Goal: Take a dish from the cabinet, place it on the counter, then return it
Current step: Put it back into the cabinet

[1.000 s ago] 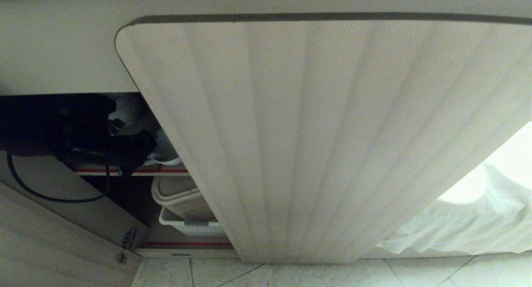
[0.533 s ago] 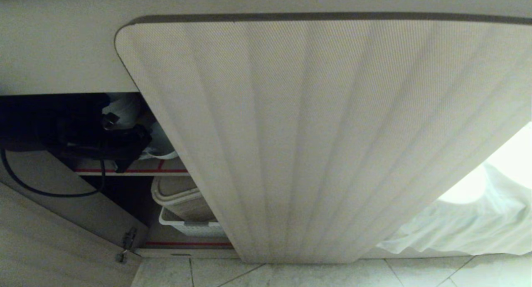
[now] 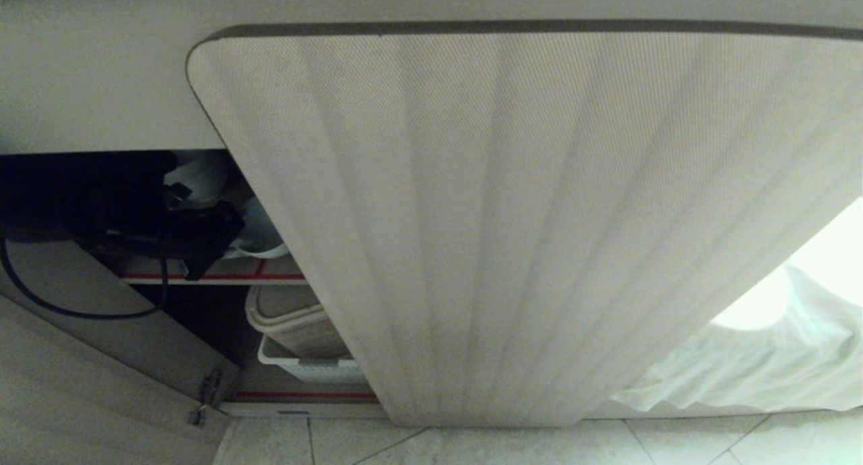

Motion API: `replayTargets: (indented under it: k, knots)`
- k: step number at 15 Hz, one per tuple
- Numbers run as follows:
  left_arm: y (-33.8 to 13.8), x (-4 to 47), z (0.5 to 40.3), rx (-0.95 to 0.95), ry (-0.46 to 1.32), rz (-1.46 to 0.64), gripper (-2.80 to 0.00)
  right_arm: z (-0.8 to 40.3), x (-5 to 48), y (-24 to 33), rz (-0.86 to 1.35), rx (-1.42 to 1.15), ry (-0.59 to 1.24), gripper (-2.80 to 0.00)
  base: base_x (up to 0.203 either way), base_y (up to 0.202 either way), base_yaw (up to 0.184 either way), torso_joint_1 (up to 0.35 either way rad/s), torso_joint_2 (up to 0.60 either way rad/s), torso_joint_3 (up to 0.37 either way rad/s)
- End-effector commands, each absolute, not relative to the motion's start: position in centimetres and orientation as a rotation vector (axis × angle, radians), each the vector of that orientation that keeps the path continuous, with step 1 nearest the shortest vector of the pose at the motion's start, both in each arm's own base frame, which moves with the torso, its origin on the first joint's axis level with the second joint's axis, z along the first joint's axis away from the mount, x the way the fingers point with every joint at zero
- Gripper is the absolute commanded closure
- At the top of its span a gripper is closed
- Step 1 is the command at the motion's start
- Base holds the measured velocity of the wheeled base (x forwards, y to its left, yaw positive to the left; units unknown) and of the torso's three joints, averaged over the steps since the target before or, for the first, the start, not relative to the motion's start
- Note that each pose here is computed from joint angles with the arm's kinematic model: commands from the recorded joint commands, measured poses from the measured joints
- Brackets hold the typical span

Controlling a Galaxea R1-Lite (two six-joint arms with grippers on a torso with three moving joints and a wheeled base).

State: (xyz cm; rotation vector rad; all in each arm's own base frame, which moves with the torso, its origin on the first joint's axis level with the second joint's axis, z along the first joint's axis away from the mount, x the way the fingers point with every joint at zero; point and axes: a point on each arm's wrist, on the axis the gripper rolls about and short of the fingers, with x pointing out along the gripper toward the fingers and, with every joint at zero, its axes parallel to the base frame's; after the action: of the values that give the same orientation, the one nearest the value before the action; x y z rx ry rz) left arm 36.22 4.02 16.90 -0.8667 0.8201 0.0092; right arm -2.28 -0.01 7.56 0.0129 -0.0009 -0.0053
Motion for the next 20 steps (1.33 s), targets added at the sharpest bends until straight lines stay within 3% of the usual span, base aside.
replayTargets:
  k: [1, 20]
  knots:
    - [4.0, 36.3, 17.1, -0.871, 0.825, 0.008, 0.0, 7.6, -2.3, 0.0, -0.006, 0.013, -0.002, 0.0, 0.0, 0.0, 0.0, 0.0, 0.0, 0.0]
    - [3.2, 36.4, 16.8, -0.881, 0.892, 0.022, 0.0, 7.5, -2.3, 0.0, -0.006, 0.012, 0.0, 0.0, 0.0, 0.0, 0.0, 0.0, 0.0, 0.0]
